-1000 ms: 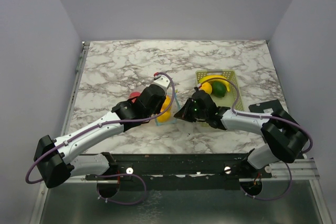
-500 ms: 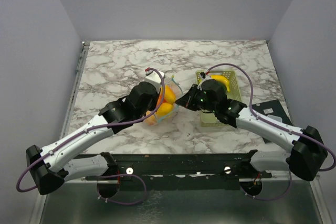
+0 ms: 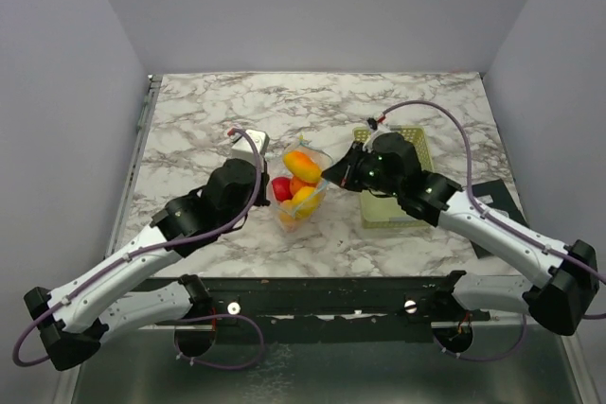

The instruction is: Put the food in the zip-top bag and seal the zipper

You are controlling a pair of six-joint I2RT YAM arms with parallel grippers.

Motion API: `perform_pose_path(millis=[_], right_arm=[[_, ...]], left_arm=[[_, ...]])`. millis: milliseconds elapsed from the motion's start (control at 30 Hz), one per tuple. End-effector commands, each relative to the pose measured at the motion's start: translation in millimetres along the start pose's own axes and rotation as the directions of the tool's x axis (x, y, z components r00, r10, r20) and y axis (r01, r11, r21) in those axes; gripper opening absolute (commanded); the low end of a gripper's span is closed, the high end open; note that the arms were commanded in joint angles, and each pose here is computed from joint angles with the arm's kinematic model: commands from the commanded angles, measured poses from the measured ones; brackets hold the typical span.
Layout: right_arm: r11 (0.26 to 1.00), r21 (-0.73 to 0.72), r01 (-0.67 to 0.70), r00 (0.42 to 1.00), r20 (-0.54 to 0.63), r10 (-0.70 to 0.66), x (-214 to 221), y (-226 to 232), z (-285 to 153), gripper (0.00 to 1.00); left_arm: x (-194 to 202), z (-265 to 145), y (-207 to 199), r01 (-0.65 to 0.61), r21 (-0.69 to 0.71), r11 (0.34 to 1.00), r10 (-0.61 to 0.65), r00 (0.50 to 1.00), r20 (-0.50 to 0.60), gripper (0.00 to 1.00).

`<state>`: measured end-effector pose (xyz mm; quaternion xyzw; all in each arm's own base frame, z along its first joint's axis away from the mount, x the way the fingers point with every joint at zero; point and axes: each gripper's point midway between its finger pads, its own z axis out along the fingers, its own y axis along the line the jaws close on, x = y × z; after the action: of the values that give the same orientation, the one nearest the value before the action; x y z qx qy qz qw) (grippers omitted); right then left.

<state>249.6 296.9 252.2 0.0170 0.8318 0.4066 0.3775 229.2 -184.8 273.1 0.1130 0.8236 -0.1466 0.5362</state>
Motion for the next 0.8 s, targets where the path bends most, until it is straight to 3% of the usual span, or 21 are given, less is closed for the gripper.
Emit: perform_pose_path(millis=[0,100,167,400,500,667,767], right_arm=[[0.981,0.192,0.005,0.991,-0.131,0.021,56.4,-68.7,31.2,0.01],[0.982,0.186,0.002,0.983,-0.18,0.032,74.7,-77.6,38.8,0.01],[0.987,0.159,0.009,0.986,-0.166,0.018,68.6,-69.7,34.8,0.01],[0.995,0.068,0.07,0.998,-0.011,-0.07,-0.3,-10.5,-11.5,0.01],[0.997,0.037,0.073,0.997,0.032,-0.075,-15.2,4.0,-24.5,0.01],[0.997,0.051,0.052,0.999,-0.019,-0.051,6.2,-11.9,-7.2,0.01],[0.997,0.07,0.033,0.996,-0.084,-0.027,32.1,-31.1,11.2,0.01]], left_arm=[[81.8,36.4,11.0,0.008,-0.108,0.994,-0.027,0.984,-0.176,0.0],[105.8,47.8,6.6,-0.01,-0.107,0.994,-0.017,0.967,-0.253,0.0],[94.3,46.8,-1.4,0.003,-0.074,0.997,-0.021,0.971,-0.238,0.0],[-16.9,3.0,-10.4,0.083,0.018,0.996,-0.084,0.996,0.028,0.0],[-34.5,-9.5,-0.8,0.098,-0.01,0.995,-0.097,0.992,0.082,0.0],[-0.4,5.7,12.2,0.089,-0.093,0.992,-0.087,0.996,0.028,0.0],[41.1,23.5,18.4,0.088,-0.148,0.985,-0.096,0.994,-0.045,0.0]])
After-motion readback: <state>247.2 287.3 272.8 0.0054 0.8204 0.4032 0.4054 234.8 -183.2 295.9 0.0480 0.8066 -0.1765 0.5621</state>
